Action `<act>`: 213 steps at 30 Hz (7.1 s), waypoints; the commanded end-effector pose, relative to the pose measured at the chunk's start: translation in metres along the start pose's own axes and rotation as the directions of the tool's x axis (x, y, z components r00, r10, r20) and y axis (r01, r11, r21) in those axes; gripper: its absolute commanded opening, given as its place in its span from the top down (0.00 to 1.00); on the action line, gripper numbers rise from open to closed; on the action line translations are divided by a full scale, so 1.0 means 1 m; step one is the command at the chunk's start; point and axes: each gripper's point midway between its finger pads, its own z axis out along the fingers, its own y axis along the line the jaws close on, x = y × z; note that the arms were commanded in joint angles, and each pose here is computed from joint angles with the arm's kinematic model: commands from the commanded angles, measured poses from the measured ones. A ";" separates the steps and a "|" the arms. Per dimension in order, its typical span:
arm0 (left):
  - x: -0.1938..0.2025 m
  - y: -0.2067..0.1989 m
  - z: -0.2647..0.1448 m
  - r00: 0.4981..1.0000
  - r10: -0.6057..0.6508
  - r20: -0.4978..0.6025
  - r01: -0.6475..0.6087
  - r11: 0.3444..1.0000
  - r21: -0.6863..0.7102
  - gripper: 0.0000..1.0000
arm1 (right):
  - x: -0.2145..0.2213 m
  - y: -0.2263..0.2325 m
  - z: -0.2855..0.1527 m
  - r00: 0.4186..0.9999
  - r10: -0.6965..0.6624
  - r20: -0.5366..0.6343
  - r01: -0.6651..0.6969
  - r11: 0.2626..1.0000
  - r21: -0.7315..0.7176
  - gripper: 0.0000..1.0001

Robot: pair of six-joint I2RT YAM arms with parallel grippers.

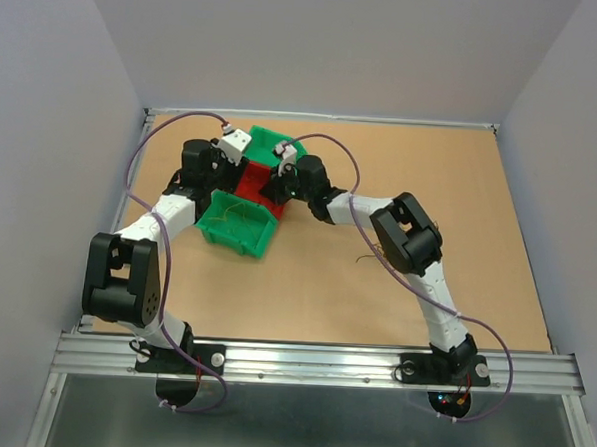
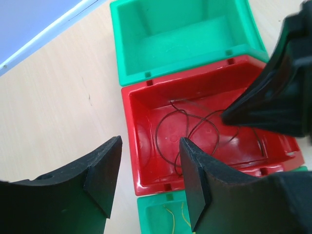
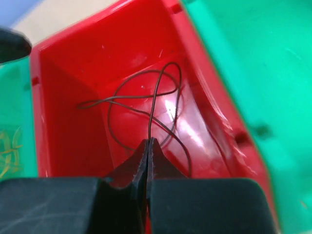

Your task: Untangle the cables

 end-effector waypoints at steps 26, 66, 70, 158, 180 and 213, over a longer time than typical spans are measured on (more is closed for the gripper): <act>-0.066 0.048 -0.062 0.942 -0.003 0.335 0.088 0.967 -0.240 0.22 | -0.063 0.068 -0.163 0.944 -0.153 0.293 0.116 0.983 0.141 0.23; -0.119 -0.241 -0.093 0.835 0.036 0.549 -0.296 0.870 0.393 0.04 | 0.013 -0.082 -0.392 0.916 0.169 0.364 -0.401 0.334 0.853 0.32; -0.117 -0.238 -0.095 0.829 0.045 0.557 -0.300 0.877 0.375 0.04 | 0.021 -0.089 -0.373 0.926 0.200 0.320 -0.372 0.352 0.859 0.33; -0.177 -0.036 -0.144 0.694 -0.488 0.529 0.186 0.831 0.524 1.00 | 0.013 -0.130 -0.470 0.689 -0.066 0.722 -0.713 0.117 0.691 0.99; -0.173 -0.085 -0.110 0.844 -0.248 0.476 0.018 0.899 0.437 1.00 | -0.021 -0.081 -0.417 0.802 0.096 0.590 -0.540 0.540 0.645 0.31; -0.130 -0.128 -0.122 0.872 -0.057 0.487 -0.218 0.844 0.490 1.00 | -0.031 -0.063 -0.410 0.811 0.065 0.581 -0.475 0.653 0.590 0.11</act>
